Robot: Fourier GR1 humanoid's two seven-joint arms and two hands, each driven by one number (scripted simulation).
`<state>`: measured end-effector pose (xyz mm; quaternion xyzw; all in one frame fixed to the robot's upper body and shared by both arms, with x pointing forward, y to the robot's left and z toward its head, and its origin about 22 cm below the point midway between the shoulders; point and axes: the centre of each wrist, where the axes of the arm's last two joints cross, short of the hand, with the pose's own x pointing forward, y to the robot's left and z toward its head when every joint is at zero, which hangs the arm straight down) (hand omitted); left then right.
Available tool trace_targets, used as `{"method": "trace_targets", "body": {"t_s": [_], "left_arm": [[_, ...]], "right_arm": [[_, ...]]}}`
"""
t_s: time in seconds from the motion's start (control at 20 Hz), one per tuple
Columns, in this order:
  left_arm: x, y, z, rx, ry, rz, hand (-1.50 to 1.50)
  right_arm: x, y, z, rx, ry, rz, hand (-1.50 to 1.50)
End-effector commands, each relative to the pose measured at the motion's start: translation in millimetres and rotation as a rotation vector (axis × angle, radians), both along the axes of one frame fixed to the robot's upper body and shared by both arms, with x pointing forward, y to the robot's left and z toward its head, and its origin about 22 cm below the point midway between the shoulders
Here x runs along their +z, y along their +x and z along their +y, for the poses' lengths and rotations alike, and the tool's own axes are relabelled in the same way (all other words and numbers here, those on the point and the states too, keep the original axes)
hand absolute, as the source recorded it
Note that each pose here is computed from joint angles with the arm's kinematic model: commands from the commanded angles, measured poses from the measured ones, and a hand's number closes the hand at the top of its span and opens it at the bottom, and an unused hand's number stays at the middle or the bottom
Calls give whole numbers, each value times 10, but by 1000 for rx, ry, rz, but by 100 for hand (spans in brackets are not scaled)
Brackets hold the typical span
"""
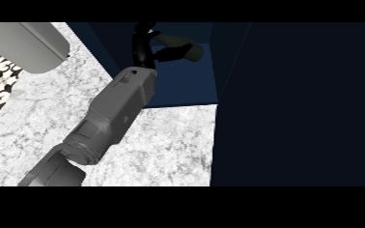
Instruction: Pick up the wine, place it into the cabinet and close the cabinet
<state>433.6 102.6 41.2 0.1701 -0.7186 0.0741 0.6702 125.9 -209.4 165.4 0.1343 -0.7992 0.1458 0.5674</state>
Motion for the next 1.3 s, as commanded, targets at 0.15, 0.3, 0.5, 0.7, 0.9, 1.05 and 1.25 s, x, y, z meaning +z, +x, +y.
{"method": "trace_targets", "body": {"t_s": [0.15,0.3,0.5,0.7,0.9,1.05,1.25], "left_arm": [[-31,57,332,51,70,35,-150],[-79,51,460,84,112,28,-150],[-106,40,528,59,73,-2,-150],[-117,14,349,-22,73,-65,-150],[-228,-78,150,-106,43,-110,-150],[-31,31,269,-136,23,-146,-150],[-3,-4,87,-185,-61,-199,-150]], "right_arm": [[269,-367,-55,74,84,-37,-150],[183,-222,-63,48,68,-54,-150],[252,-373,-31,55,60,-31,-150],[204,-300,3,62,80,-39,-150],[262,-337,-67,56,56,-41,-150],[166,-313,-35,54,78,-18,-150],[263,-384,-69,33,64,-50,-150]]}}
